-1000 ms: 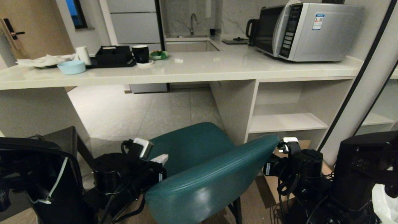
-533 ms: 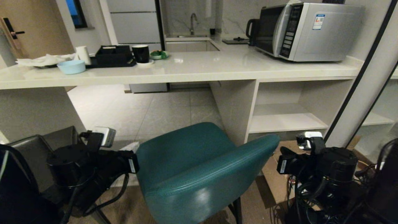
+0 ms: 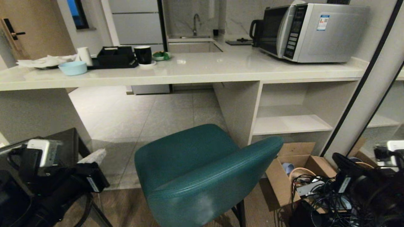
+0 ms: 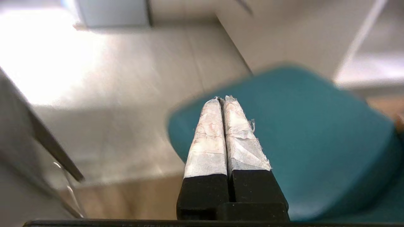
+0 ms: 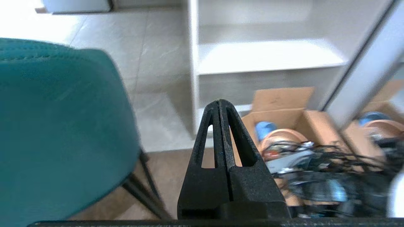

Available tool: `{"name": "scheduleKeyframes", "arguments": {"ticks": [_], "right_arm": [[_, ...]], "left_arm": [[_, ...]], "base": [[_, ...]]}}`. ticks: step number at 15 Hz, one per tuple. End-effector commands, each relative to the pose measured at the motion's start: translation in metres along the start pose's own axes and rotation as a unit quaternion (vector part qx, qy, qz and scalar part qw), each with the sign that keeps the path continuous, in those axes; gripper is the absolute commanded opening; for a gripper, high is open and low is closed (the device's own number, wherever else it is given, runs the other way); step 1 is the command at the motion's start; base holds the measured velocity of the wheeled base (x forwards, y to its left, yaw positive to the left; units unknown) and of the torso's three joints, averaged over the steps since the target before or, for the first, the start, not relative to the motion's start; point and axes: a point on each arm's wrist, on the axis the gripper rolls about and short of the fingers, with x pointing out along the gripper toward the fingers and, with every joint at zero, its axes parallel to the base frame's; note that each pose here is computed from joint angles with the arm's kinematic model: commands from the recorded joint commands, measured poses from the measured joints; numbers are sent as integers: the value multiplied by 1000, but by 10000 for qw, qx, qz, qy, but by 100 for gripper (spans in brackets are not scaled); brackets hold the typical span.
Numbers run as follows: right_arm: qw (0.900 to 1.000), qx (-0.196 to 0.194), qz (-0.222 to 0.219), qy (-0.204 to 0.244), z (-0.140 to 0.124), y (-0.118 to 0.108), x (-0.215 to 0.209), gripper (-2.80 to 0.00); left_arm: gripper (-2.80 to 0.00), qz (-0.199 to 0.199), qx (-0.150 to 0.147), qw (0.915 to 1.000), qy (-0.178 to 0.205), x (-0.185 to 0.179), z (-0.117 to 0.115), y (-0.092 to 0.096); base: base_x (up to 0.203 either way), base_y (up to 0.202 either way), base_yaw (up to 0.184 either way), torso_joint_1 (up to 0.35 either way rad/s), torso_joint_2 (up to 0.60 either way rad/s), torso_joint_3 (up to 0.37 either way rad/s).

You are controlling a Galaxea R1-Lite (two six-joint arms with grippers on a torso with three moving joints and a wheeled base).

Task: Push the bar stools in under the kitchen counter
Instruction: Push the gray chair back under the dining table

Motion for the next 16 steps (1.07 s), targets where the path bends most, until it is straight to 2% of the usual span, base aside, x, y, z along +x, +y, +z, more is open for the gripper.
{"name": "scheduleKeyframes", "arguments": {"ticks": [1,3,5,7,9,12,16], "right_arm": [[9978,120,-186,-630,20,-17,-31,-280],[9946,-50,-548,-881,26,-31,-50,-280],[9858,-297,-1148,-1192,33,-47,-67,-280],[9758,-383,-1437,-1604,44,-54,-85,-280],[9710,-386,-1537,-1792,51,-57,-107,-280],[9721,-417,-1580,-1684,58,-61,-145,-280],[9731,-458,-1638,-1557,52,-63,-185,-280]], "left_arm": [[-280,75,-55,9984,-550,-22,17,4],[-280,130,-17,9961,-868,-40,30,7],[-280,214,13,9952,-951,-60,37,11],[-280,345,23,9936,-1071,-80,48,15],[-280,442,16,9914,-1232,-104,61,18],[-280,649,61,9845,-1629,-136,73,23],[-280,436,144,9847,-1679,-175,66,21]], "base": [[0,0,0,0,0,0],[0,0,0,0,0,0],[0,0,0,0,0,0],[0,0,0,0,0,0],[0,0,0,0,0,0],[0,0,0,0,0,0],[0,0,0,0,0,0]]}}
